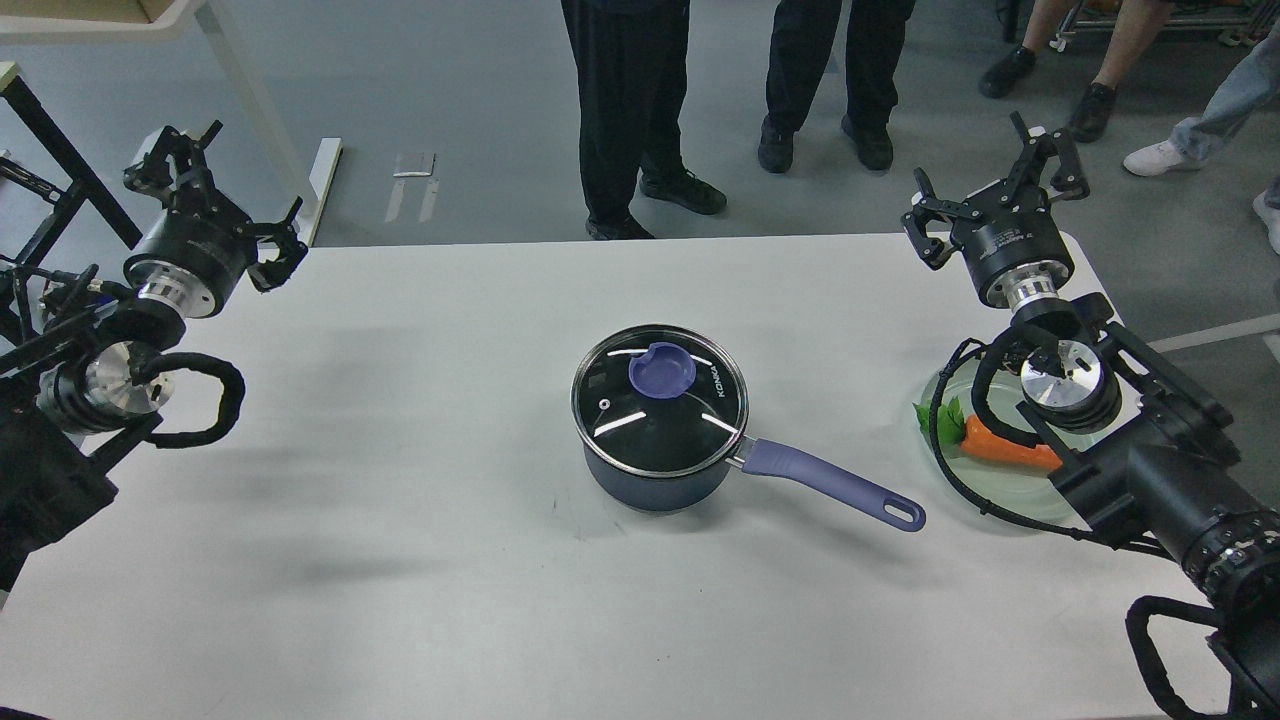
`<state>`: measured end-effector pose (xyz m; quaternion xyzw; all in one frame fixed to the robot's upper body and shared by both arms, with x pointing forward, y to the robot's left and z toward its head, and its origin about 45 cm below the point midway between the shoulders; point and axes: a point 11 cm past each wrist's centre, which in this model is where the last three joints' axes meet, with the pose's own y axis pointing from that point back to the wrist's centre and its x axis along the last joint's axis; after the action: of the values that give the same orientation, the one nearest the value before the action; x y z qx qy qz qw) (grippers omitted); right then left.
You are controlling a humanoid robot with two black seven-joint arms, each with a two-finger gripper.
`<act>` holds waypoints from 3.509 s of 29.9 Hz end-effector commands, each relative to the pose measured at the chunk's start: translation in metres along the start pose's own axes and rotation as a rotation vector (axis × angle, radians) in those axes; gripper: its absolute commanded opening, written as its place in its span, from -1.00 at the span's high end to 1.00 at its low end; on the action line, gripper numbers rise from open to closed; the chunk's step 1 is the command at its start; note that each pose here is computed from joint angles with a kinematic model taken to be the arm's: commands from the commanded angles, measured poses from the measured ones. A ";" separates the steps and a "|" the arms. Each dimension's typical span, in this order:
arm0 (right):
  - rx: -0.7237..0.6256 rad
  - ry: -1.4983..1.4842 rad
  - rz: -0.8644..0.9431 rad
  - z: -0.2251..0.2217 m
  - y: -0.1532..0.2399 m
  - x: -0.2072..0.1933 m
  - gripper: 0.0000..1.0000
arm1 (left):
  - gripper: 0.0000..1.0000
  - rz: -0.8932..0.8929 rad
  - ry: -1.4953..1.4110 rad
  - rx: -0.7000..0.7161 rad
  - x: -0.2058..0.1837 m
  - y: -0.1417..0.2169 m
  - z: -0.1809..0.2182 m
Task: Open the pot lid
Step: 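Lift the right gripper up from beside the green plate, then reach the right gripper to the purple pan handle and grasp it, then swing the left gripper over the pan toward the purple lid knob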
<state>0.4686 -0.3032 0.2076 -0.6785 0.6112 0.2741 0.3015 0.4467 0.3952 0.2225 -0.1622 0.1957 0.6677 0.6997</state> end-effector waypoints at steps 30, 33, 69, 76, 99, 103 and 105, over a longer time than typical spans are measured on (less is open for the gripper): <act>-0.392 0.849 -0.437 -0.056 0.055 -0.063 -1.00 | -0.99 -0.048 0.006 0.007 -0.012 -0.004 0.003; -0.447 0.989 -0.534 -0.050 0.073 -0.073 -1.00 | -0.99 -0.052 0.004 0.009 -0.014 -0.005 0.004; -0.918 2.048 -1.615 0.060 0.151 -0.074 -0.80 | -0.99 -0.077 -0.048 0.018 -0.018 -0.007 0.008; -0.876 2.141 -1.682 0.060 0.142 -0.082 -0.45 | -0.99 -0.072 -0.055 0.013 -0.015 -0.005 0.012; -0.943 2.187 -1.698 0.066 0.144 -0.068 0.08 | -0.99 -0.077 -0.067 0.008 -0.014 -0.006 0.017; -0.945 2.186 -1.698 0.066 0.144 -0.067 0.13 | -0.99 -0.100 -0.104 0.019 -0.019 -0.005 0.016; -0.947 2.188 -1.697 0.066 0.145 -0.067 0.17 | -0.99 -0.130 -0.140 0.035 -0.025 -0.005 0.013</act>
<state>0.3178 -0.2196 0.2030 -0.7265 -0.1895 -0.4525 -0.4812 0.4522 0.3881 0.2452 -0.1324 0.1594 0.6394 0.7404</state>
